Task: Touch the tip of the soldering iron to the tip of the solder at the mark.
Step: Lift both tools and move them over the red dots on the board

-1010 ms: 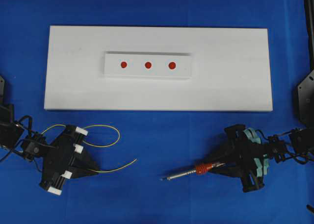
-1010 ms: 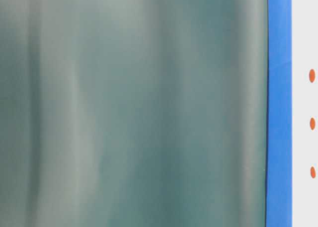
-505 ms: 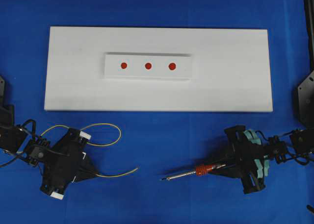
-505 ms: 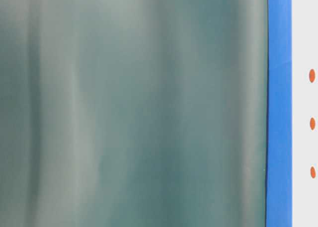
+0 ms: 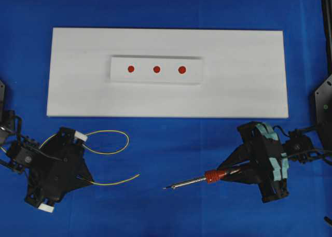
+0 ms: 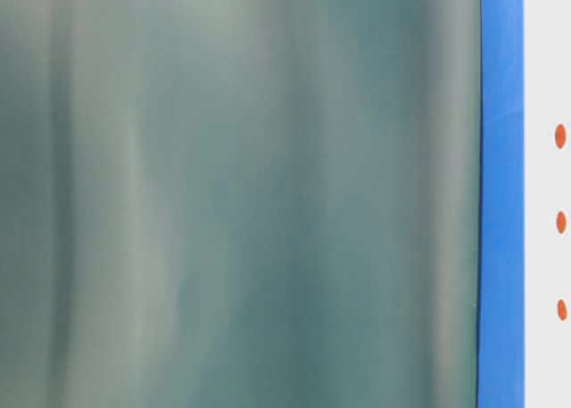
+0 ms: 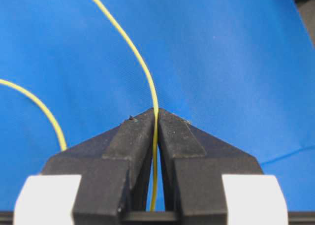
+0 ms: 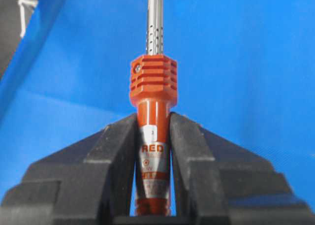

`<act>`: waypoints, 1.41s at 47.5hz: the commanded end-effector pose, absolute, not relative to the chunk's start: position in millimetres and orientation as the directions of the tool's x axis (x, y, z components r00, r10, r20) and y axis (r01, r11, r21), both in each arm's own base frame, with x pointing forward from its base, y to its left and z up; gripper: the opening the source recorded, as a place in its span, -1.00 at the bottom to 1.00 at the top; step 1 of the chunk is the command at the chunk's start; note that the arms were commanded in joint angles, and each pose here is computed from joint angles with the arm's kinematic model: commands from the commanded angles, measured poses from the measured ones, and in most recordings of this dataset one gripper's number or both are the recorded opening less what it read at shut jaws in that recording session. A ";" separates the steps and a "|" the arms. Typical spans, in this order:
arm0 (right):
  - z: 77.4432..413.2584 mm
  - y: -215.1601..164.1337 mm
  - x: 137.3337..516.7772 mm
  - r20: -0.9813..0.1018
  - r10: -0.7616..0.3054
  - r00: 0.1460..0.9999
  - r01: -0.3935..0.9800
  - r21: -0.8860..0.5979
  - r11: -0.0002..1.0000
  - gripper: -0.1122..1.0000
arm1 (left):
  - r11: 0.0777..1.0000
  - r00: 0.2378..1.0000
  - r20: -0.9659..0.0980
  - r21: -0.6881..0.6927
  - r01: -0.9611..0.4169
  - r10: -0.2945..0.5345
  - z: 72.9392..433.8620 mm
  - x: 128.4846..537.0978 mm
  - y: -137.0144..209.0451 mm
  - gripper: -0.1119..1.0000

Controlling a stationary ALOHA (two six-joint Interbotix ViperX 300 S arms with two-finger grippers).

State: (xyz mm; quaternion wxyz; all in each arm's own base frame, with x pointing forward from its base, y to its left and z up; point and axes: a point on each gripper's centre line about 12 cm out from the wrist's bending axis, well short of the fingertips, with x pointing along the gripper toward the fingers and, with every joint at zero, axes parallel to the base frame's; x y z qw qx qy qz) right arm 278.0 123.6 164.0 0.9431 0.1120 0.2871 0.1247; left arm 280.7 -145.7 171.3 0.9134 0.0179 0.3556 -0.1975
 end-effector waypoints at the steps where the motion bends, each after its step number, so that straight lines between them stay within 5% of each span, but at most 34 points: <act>1: 188.0 121.3 284.1 -0.501 0.310 0.808 -0.176 0.296 0.939 -0.68 | 0.924 0.701 -0.620 -0.110 0.366 -0.352 196.1 282.3 -141.2 -0.77; 24: 196.5 73.7 300.9 -0.584 0.203 0.786 -0.019 0.304 0.952 -0.68 | 0.971 0.710 -0.667 -0.101 0.215 -0.226 200.8 296.5 -94.1 -0.77; 49: 195.6 -27.5 309.6 -0.681 -0.026 0.731 0.257 0.240 0.936 -0.68 | 0.993 0.619 -0.786 -0.078 -0.090 -0.005 201.7 321.7 -2.1 -0.77; 67: 196.2 -54.7 317.7 -0.726 -0.077 0.683 0.302 0.186 0.935 -0.68 | 0.982 0.573 -0.818 -0.061 -0.177 0.053 202.9 329.3 30.4 -0.77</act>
